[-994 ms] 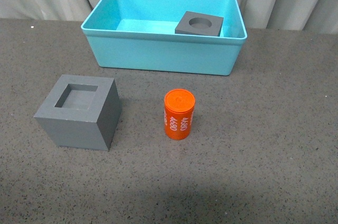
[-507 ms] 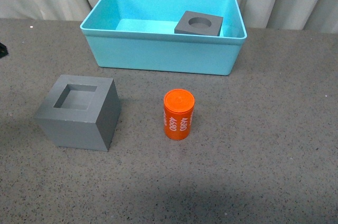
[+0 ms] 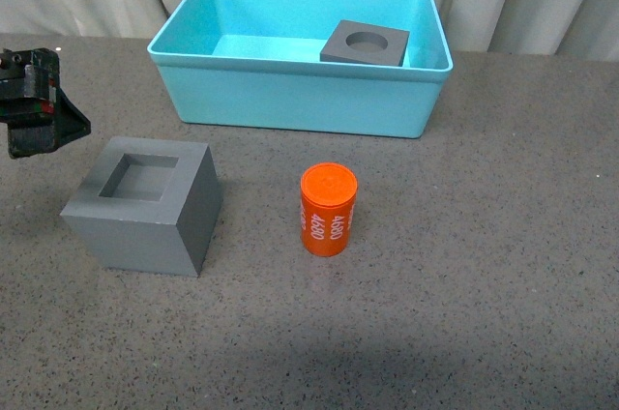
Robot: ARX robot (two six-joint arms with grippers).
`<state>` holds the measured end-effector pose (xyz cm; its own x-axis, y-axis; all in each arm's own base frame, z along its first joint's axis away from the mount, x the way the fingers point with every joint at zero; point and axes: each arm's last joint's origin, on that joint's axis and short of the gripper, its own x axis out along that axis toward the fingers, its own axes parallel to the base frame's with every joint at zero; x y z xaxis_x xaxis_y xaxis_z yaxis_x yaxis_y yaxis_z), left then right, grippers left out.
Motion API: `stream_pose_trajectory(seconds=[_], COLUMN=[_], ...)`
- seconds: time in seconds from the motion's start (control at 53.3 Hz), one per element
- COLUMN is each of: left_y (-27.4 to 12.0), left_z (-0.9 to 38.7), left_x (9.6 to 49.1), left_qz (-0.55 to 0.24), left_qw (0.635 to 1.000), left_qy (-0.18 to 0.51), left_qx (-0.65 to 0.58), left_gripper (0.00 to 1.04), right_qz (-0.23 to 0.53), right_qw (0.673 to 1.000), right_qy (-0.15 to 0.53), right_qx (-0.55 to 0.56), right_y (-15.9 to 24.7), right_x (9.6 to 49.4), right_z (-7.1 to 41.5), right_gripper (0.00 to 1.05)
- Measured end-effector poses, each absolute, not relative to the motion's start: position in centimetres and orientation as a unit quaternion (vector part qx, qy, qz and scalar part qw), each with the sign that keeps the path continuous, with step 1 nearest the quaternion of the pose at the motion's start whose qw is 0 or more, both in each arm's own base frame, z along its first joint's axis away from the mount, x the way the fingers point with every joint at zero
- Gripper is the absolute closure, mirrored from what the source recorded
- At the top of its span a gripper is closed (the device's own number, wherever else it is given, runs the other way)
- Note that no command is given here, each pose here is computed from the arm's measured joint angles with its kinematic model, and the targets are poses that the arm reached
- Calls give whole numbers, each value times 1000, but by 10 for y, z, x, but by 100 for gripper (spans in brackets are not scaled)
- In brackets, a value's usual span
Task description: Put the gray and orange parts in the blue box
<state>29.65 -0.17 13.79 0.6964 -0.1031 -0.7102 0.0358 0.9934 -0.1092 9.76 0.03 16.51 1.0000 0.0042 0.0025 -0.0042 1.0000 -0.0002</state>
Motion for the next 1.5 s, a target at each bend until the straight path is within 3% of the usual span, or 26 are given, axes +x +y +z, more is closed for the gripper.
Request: stream_pose_trajectory(seconds=[0.394, 0.525, 0.732, 0.826, 1.107, 1.332, 1.501], left_y=[-14, -16, -20, -20, -26, -45, -59], left_z=[114, 109, 107, 109, 140, 209, 240], left_x=[310, 314, 317, 317, 317, 339, 371], left_qz=[-72, -67, -76, -79, -80, -98, -110], left_qw=[897, 891, 883, 884, 903, 953, 971], left_qy=[432, 446, 461, 460, 418, 276, 186], left_qx=[-52, -47, -44, -41, -57, -82, -107], left_gripper=[8, 30, 73, 84, 87, 87, 87], right_qz=[2, 2, 2, 2, 2, 2, 2], right_qw=[1000, 1000, 1000, 1000, 1000, 1000, 1000], right_qy=[-1, -1, -1, -1, -1, -1, -1], right_qx=[0, 0, 0, 0, 0, 0, 0], right_y=[0, 0, 0, 0, 0, 0, 0], right_x=[98, 98, 98, 98, 98, 98, 98], right_z=[165, 165, 165, 165, 165, 165, 165], right_gripper=[10, 10, 10, 10, 10, 10, 10])
